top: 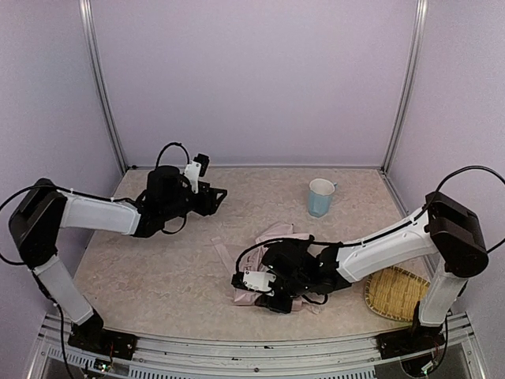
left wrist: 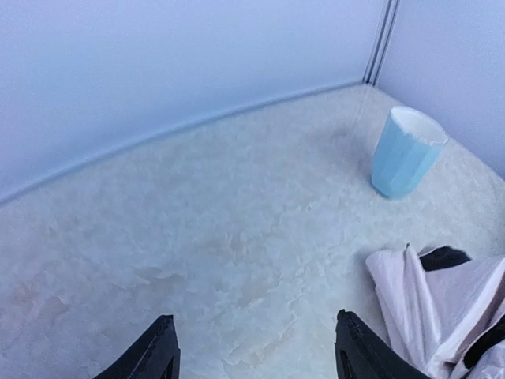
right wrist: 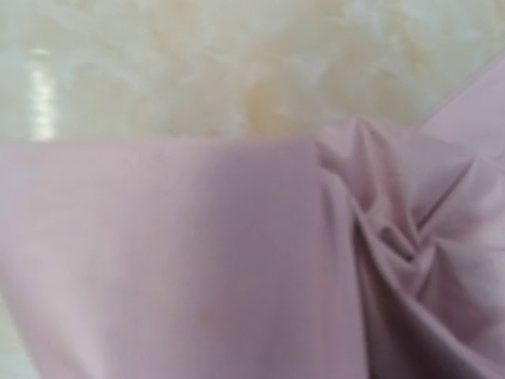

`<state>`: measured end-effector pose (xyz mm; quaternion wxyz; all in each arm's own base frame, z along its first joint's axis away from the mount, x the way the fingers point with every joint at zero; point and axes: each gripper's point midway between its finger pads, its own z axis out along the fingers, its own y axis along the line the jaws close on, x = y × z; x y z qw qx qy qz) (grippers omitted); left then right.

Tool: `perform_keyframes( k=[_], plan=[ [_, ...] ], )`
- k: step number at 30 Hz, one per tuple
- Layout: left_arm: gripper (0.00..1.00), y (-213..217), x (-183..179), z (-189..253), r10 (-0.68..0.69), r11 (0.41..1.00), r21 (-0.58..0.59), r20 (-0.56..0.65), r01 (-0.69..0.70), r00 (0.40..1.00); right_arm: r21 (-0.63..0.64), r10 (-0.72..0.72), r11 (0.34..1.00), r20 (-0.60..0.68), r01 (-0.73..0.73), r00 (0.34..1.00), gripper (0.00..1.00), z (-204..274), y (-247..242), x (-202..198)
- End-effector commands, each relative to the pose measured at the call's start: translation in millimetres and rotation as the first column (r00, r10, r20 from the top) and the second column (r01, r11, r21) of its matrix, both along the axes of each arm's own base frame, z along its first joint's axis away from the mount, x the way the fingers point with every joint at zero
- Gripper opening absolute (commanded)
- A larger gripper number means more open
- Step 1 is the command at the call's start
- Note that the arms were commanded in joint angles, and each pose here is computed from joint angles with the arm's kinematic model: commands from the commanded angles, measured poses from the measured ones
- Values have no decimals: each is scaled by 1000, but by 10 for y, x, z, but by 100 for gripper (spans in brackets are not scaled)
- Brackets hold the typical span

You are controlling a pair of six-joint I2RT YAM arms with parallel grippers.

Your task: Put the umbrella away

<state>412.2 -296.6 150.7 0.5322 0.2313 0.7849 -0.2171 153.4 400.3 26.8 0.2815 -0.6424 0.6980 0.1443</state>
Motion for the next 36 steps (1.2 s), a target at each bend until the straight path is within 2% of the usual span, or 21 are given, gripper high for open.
perform_keyframes(
  k=[1, 7, 10, 14, 19, 25, 31, 33, 36],
  plan=[
    [66, 89, -383, 826, 1, 996, -88, 255, 22, 967, -98, -22, 995, -336, -12, 942, 27, -286, -353, -451],
    [66, 24, -1315, 1069, -140, 988, 0, 425, 154, 894, -25, -13, 1000, -516, 0, 856, 25, -165, -341, -493],
    [65, -80, -1797, 1055, -259, 962, 42, 449, 270, 855, 10, -3, 1000, -598, 10, 801, 24, -126, -348, -487],
    [63, -238, -2375, 715, -469, 880, 145, 409, 452, 783, 24, -8, 999, -673, 33, 740, 23, -154, -401, -420],
    [68, -380, -2965, 159, -692, 722, 350, 342, 598, 636, 25, 5, 999, -757, 21, 654, 22, -283, -444, -453],
    [84, -542, -3038, -186, -779, 620, 501, 299, 604, 551, -1, -13, 1000, -820, 21, 572, 21, -510, -528, -502],
    [90, -818, -2920, -550, -838, 506, 685, 246, 524, 488, -9, -12, 1000, -843, 8, 538, 21, -540, -527, -521],
    [93, -907, -2845, -618, -838, 498, 719, 256, 485, 482, -11, -10, 1000, -844, 2, 536, 21, -528, -514, -514],
    [95, -959, -2688, -689, -815, 520, 752, 294, 406, 500, -11, -6, 1000, -843, -5, 538, 21, -514, -509, -510]
  ],
)
